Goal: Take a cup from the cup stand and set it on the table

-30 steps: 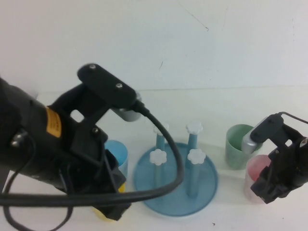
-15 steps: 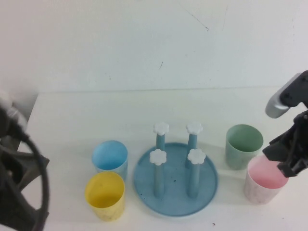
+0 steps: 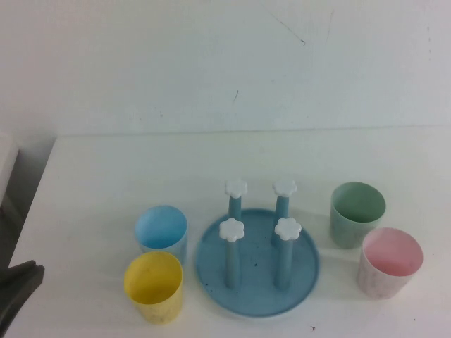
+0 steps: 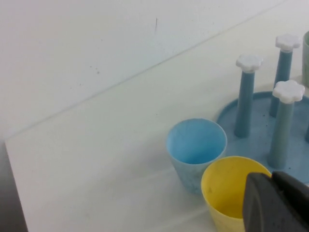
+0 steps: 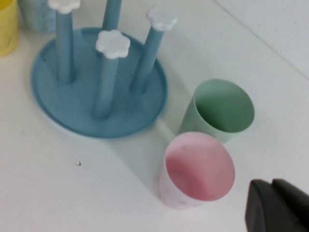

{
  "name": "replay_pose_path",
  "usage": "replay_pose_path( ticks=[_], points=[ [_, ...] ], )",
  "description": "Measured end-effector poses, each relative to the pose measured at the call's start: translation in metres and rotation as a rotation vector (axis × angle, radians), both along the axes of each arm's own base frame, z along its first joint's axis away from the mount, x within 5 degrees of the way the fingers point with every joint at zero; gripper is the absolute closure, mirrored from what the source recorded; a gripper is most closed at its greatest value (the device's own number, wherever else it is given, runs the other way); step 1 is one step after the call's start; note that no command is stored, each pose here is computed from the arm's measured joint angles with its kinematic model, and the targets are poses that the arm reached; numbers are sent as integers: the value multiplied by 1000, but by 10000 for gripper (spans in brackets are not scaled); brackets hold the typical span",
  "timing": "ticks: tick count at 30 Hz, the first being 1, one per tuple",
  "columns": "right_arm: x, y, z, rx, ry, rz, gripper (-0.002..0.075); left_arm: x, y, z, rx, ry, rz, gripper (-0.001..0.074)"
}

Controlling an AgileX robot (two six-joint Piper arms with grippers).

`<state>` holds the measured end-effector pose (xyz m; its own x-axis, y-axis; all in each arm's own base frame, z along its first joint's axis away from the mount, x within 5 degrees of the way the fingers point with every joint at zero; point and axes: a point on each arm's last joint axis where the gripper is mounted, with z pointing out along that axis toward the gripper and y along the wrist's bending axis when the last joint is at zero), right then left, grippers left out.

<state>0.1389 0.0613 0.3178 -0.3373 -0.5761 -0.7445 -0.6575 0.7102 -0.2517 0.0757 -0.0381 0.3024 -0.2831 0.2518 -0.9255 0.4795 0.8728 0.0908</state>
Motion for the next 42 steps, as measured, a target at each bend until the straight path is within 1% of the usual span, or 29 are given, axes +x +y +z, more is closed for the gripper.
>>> replay_pose_path(
  ticks=[4,7,12,37,40,42],
  points=[
    [-32,-11,-24,16,-52,-11,725,0,2,-3,26,-27,1,736],
    [-53,-17,-33,37,-109,-13,725,1,1,-2,32,-50,-3,736],
    [-70,-23,-44,57,-162,-15,725,1,0,-1,24,-73,-14,736],
    [-74,-24,-47,82,-165,-23,726,1,0,-1,21,-80,-17,736],
    [-74,-24,-47,82,-165,-23,726,0,2,-1,25,-96,-14,736],
    [-74,-24,-47,82,-165,-23,726,-4,8,0,14,-100,18,736]
  ],
)
